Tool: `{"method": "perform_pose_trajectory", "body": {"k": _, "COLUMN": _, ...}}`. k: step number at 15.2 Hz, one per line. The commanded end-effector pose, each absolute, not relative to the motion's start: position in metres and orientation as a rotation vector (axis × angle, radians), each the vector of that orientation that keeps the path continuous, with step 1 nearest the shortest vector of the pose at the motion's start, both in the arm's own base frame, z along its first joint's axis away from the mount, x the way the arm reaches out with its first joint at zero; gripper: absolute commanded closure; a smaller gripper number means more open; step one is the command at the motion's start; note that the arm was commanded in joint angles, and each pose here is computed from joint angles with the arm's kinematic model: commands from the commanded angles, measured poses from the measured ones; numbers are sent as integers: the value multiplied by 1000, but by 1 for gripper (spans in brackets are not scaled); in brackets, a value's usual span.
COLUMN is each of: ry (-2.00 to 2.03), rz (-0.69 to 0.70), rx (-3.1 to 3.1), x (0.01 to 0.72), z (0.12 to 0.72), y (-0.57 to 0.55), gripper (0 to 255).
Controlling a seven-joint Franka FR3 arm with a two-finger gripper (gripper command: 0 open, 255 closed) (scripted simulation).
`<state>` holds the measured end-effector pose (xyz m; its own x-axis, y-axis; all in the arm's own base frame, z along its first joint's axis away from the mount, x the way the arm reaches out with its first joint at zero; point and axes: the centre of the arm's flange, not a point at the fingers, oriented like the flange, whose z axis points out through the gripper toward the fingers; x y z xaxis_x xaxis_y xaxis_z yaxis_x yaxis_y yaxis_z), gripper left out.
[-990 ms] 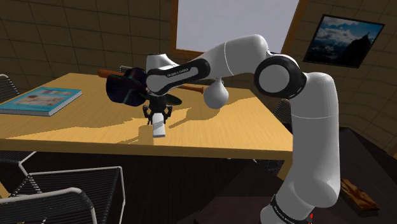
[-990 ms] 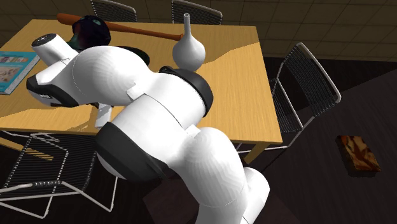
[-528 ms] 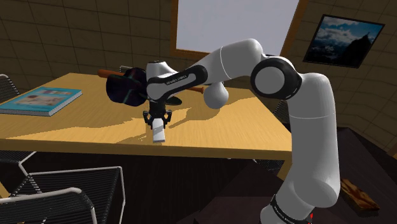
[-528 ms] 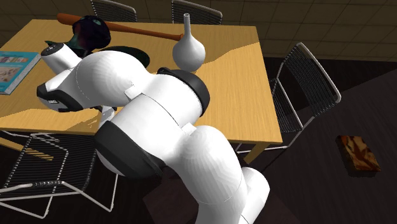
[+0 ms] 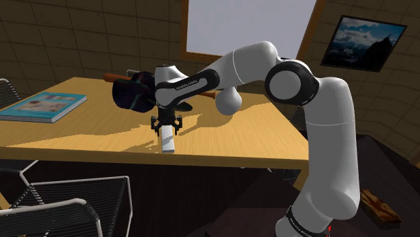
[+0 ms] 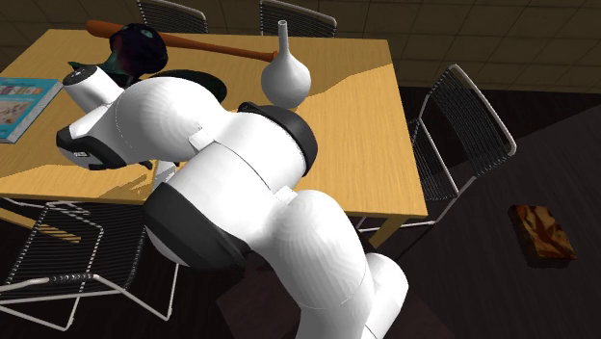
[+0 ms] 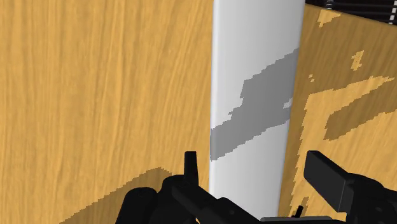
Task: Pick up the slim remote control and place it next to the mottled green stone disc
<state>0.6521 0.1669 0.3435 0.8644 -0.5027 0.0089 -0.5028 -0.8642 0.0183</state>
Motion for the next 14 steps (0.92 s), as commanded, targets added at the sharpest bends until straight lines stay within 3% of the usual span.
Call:
{"method": "perform_pose_trajectory", "body": {"k": 1, "ry": -813, "rz": 6, "rx": 3014, "x": 652, "z": 344, "y": 167, "gripper": 0}}
{"method": "perform_pose_trajectory", "body": {"k": 4, "ry": -813, "rz": 6, "rx": 3014, "x": 652, "z": 344, "y": 167, "gripper": 0}}
{"method": "perform_pose_trajectory", "body": {"k": 8, "ry": -813, "rz": 6, "rx": 3014, "x": 652, "z": 394, "y": 168, "gripper": 0}}
{"method": "perform_pose_trajectory", "body": {"k": 14, "ry": -813, "rz": 6, "rx": 3014, "x": 652, "z": 394, "y": 168, "gripper": 0}}
